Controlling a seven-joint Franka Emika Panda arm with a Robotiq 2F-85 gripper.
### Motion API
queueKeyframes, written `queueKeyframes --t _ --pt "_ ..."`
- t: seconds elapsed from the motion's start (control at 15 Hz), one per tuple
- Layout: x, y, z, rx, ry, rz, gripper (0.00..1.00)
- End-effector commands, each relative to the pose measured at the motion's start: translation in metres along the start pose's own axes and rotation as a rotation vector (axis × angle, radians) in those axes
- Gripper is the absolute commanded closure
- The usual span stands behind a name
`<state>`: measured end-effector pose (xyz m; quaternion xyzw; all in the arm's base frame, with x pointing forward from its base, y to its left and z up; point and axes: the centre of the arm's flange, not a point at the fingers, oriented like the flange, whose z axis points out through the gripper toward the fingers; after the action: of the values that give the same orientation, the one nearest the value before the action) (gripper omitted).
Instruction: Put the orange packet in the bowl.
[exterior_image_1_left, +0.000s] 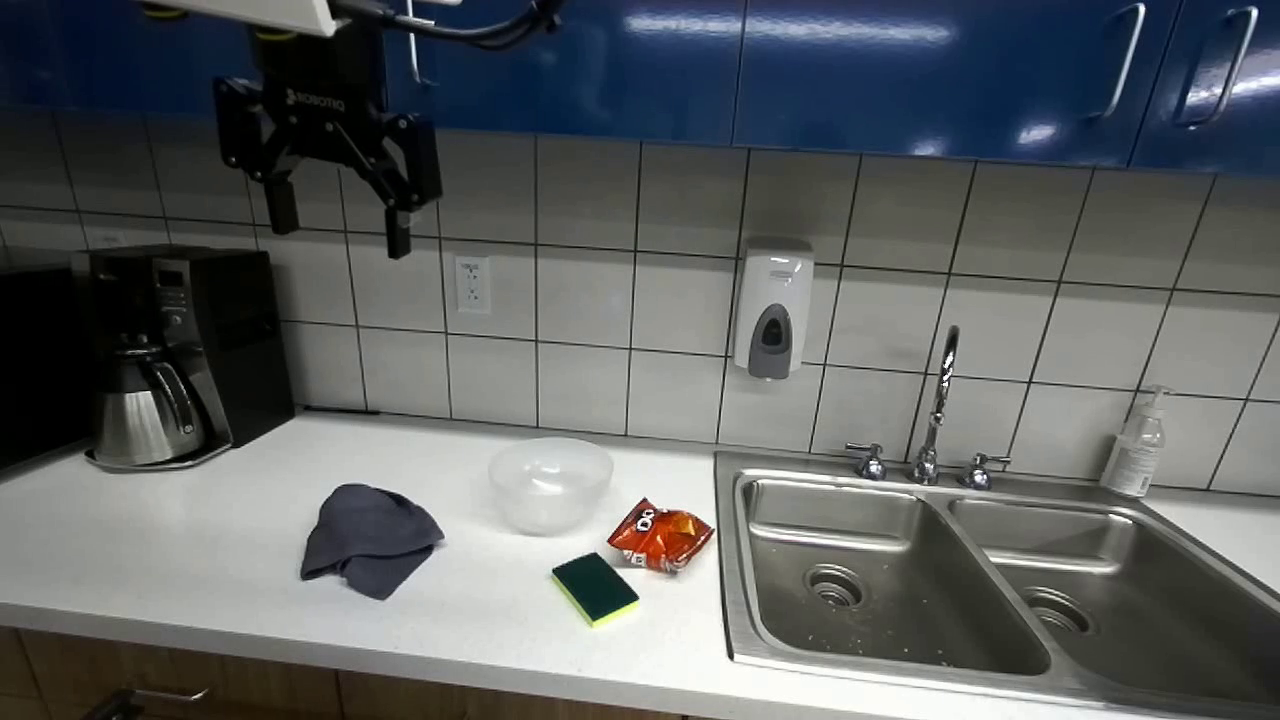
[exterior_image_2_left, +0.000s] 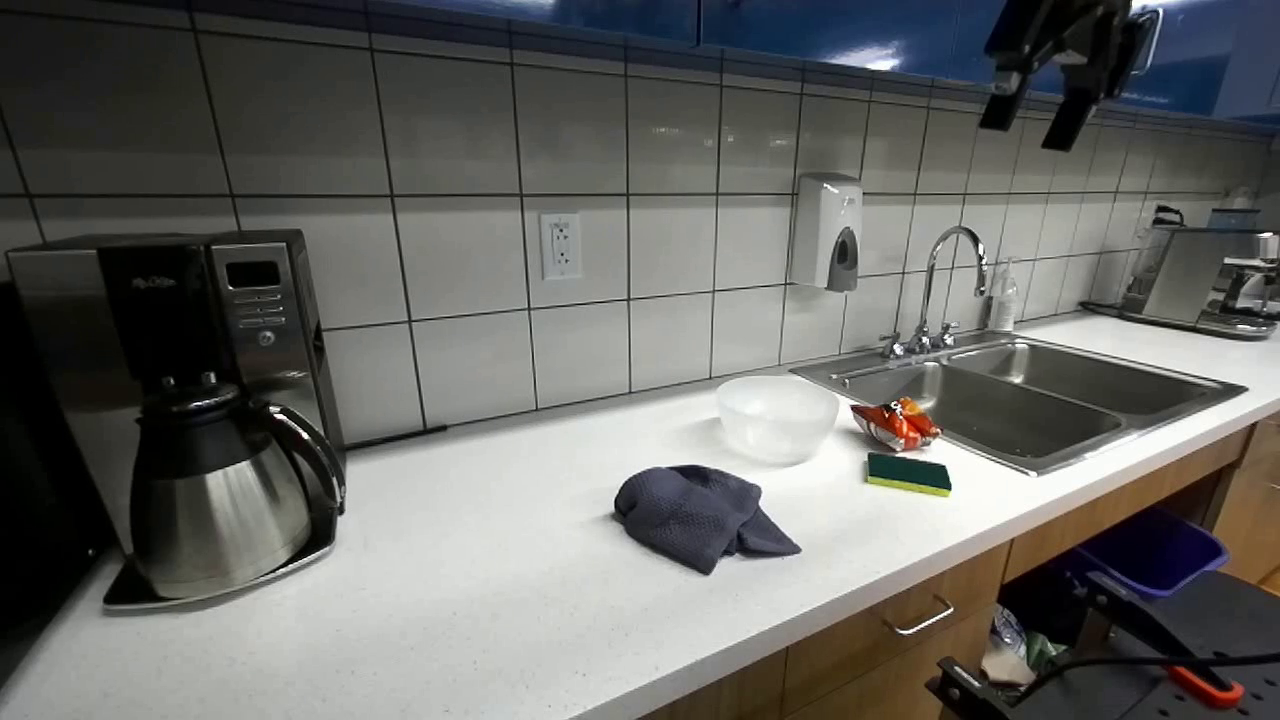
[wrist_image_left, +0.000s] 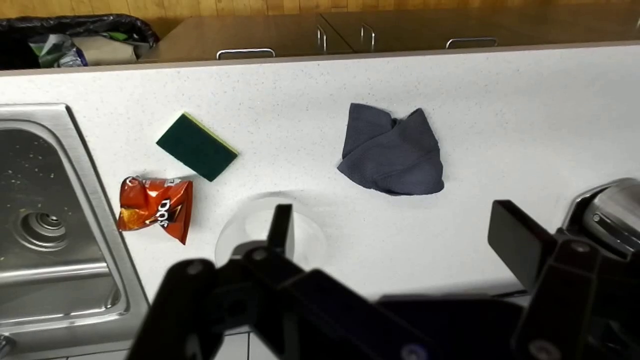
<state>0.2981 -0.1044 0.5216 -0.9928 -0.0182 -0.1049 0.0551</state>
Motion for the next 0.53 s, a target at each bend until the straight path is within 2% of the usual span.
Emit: queueKeyframes --t 0.0,0.2,0.47 --pt "-0.001 -0.003 0.011 -0.011 -0.008 -0.034 0.00" --pt "0.000 0.000 0.019 -0.011 -0.020 -0.034 0.00" --pt "0.004 0.013 0.033 -0.021 -0.042 0.043 0.00"
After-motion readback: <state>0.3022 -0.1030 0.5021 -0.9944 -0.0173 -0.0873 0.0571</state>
